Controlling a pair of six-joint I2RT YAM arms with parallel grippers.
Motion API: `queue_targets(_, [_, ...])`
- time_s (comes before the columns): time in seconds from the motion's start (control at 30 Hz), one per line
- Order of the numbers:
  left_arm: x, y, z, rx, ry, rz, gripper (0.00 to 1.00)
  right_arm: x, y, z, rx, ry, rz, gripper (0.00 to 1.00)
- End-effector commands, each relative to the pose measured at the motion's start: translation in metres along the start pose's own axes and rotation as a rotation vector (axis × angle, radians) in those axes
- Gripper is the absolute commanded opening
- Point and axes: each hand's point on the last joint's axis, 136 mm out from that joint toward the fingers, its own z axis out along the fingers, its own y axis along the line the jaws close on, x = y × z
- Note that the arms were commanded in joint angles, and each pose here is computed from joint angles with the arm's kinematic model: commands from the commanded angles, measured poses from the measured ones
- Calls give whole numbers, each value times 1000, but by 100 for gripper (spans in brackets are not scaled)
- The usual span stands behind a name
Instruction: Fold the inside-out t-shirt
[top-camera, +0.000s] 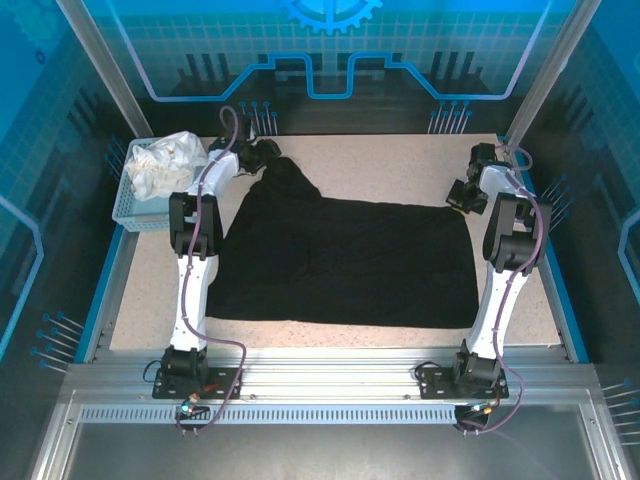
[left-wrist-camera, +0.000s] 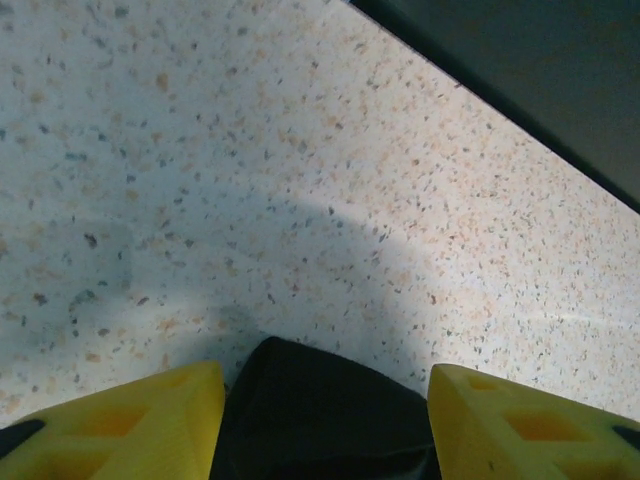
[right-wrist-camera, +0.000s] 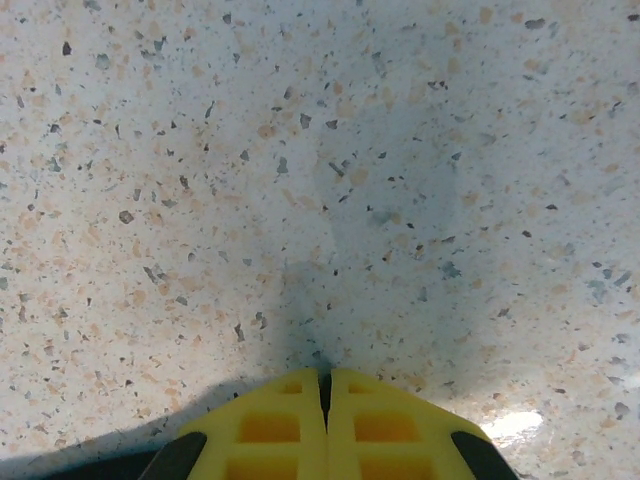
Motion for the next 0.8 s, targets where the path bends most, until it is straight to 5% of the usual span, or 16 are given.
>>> queue_targets(0.0, [7, 0, -1, 9, 50, -1, 49, 0, 0, -3, -24, 3, -8, 6])
queue_targets(0.53, [6, -8, -4, 48, 53, -2, 10, -3, 1, -4, -33, -3, -13, 5])
queue_targets(0.77, [-13, -41, -39, 135, -4, 24, 0, -23, 6, -32, -54, -97, -39, 2])
